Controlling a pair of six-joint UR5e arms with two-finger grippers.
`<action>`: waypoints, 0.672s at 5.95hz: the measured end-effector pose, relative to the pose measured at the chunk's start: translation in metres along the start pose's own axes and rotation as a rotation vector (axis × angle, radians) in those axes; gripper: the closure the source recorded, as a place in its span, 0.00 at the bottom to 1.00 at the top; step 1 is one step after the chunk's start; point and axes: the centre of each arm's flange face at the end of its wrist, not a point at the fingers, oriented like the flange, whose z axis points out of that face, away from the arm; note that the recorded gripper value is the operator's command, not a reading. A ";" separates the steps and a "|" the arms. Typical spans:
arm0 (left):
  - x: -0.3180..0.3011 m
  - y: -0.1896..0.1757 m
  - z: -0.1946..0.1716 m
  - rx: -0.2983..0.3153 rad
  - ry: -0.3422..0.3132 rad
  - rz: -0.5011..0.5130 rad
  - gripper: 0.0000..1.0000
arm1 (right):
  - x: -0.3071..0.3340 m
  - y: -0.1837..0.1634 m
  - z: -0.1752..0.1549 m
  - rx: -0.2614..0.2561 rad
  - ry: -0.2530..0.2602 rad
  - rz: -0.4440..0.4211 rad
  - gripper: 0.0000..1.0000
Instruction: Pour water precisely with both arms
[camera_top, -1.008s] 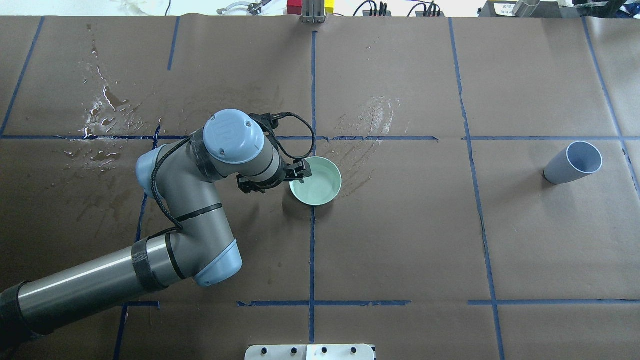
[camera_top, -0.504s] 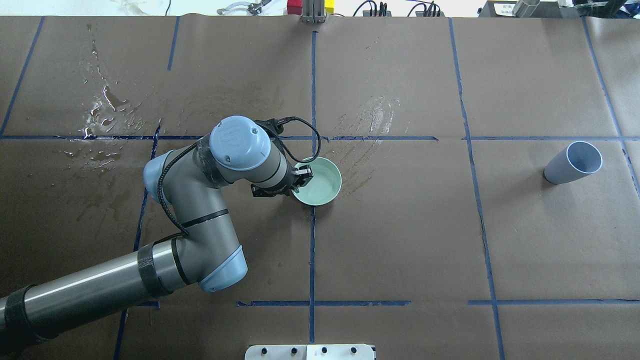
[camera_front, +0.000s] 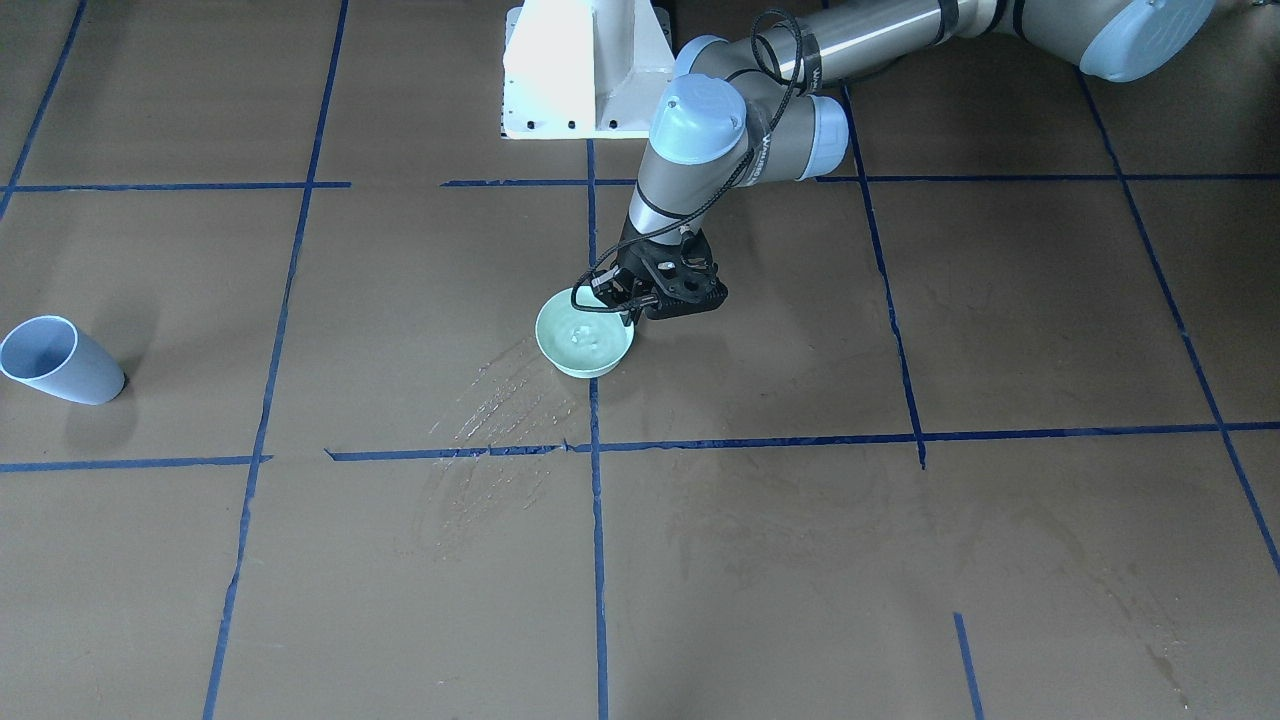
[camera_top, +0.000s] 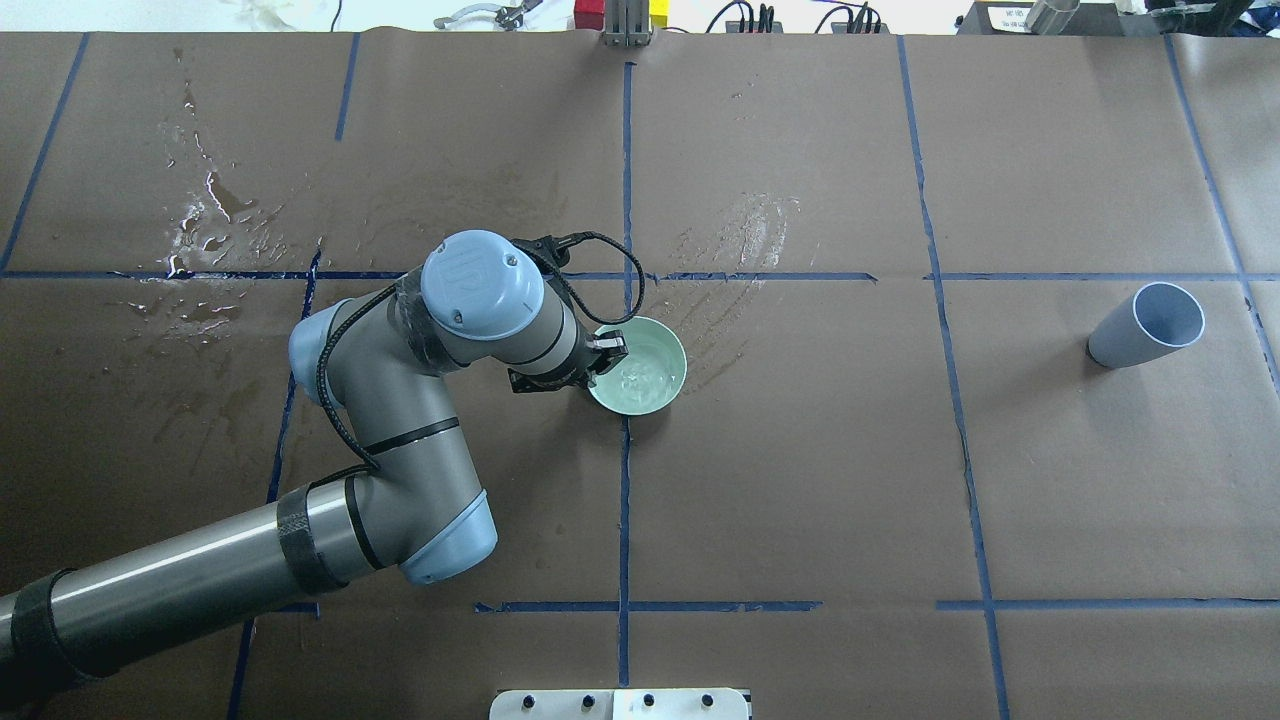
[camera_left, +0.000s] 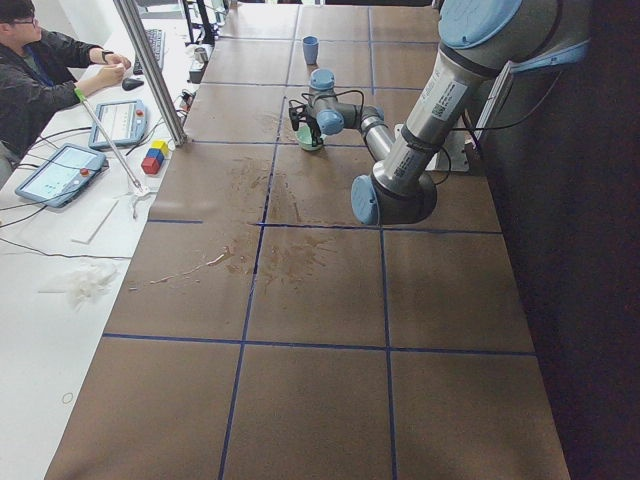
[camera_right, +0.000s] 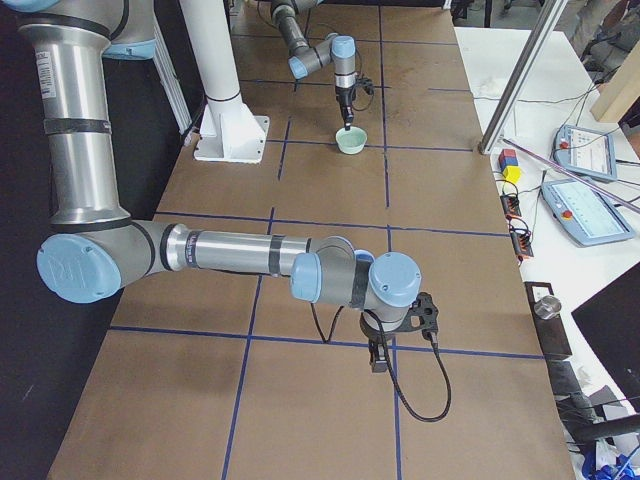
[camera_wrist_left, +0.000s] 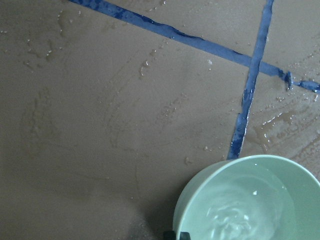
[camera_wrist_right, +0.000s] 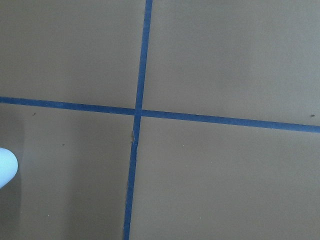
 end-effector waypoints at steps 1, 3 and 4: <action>0.000 -0.010 -0.009 0.000 0.010 -0.005 1.00 | 0.000 0.000 0.000 0.000 0.000 0.000 0.00; -0.019 -0.050 -0.045 -0.053 0.036 -0.020 1.00 | -0.001 0.000 0.000 0.000 -0.001 -0.001 0.00; -0.046 -0.072 -0.068 -0.080 0.049 0.003 1.00 | -0.001 0.000 0.000 0.000 -0.001 -0.001 0.00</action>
